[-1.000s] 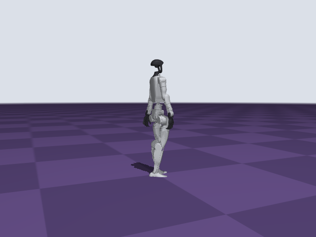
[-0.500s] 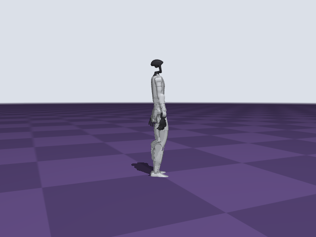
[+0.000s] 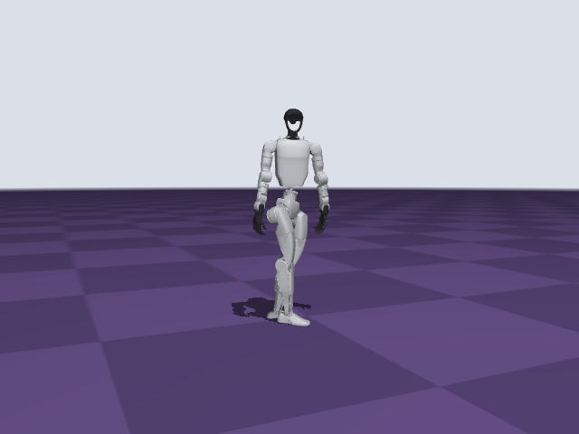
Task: In place motions
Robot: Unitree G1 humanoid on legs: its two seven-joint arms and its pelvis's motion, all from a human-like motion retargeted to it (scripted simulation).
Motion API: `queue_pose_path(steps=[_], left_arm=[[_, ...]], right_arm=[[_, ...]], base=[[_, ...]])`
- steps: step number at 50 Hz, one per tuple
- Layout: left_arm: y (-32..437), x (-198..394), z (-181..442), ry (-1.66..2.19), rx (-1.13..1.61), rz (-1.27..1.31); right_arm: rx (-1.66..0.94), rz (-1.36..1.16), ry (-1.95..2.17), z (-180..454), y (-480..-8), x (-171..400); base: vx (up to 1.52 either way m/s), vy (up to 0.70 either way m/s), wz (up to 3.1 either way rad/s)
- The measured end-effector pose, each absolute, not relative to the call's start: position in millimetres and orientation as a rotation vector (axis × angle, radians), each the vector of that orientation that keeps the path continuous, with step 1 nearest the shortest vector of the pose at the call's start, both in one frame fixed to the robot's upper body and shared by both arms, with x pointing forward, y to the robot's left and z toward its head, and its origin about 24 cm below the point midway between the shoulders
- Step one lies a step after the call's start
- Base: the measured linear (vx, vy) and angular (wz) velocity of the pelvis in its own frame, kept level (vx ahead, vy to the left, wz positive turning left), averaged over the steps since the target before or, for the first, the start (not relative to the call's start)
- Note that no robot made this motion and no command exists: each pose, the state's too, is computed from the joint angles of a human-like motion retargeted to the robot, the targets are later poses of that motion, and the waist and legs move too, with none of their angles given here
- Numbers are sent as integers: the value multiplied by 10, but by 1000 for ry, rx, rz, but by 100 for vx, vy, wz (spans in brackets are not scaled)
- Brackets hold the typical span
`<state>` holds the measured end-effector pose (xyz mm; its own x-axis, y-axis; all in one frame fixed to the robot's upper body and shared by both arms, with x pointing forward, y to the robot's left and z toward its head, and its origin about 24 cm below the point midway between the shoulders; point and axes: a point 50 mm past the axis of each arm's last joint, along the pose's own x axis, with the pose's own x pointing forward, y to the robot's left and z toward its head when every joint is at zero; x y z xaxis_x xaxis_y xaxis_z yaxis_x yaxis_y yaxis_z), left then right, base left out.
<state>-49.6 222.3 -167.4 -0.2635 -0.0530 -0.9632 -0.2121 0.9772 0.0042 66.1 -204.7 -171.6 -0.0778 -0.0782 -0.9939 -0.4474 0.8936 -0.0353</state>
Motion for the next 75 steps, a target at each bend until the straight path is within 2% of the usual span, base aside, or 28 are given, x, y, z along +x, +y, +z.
queue_pose_path(steps=[10,17,24,30,37,50,58,67,75], left_arm=[[2133,142,-1743,1665,-104,13],[1951,335,-1763,1606,-149,-38],[1838,201,-1779,1645,-177,-54],[1885,42,-1768,1717,-138,-50],[2017,143,-1754,1688,-99,-33],[2233,411,-1708,1612,-35,12],[2250,46,-1712,1696,-117,135],[2092,-442,-1697,1818,-242,208],[1885,-561,-1712,1860,-234,133]], right_arm=[[-244,24,1860,-1676,-2295,24],[-162,82,1964,-1673,-2168,-345],[-203,257,1918,-1719,-2042,-290],[-265,306,1834,-1748,-2052,-97],[-248,207,1820,-1719,-2231,-48],[-274,49,1911,-1612,-2567,-302],[-298,86,1712,-1676,-2482,207],[-274,272,1330,-1626,-1959,1145],[-384,518,1230,-1608,-1615,1248]], base=[[-8,6,-71],[-1,0,-11],[1,-1,7],[10,-3,75],[22,-1,155],[27,15,201],[10,16,128],[-1,1,47],[-3,-3,79]])
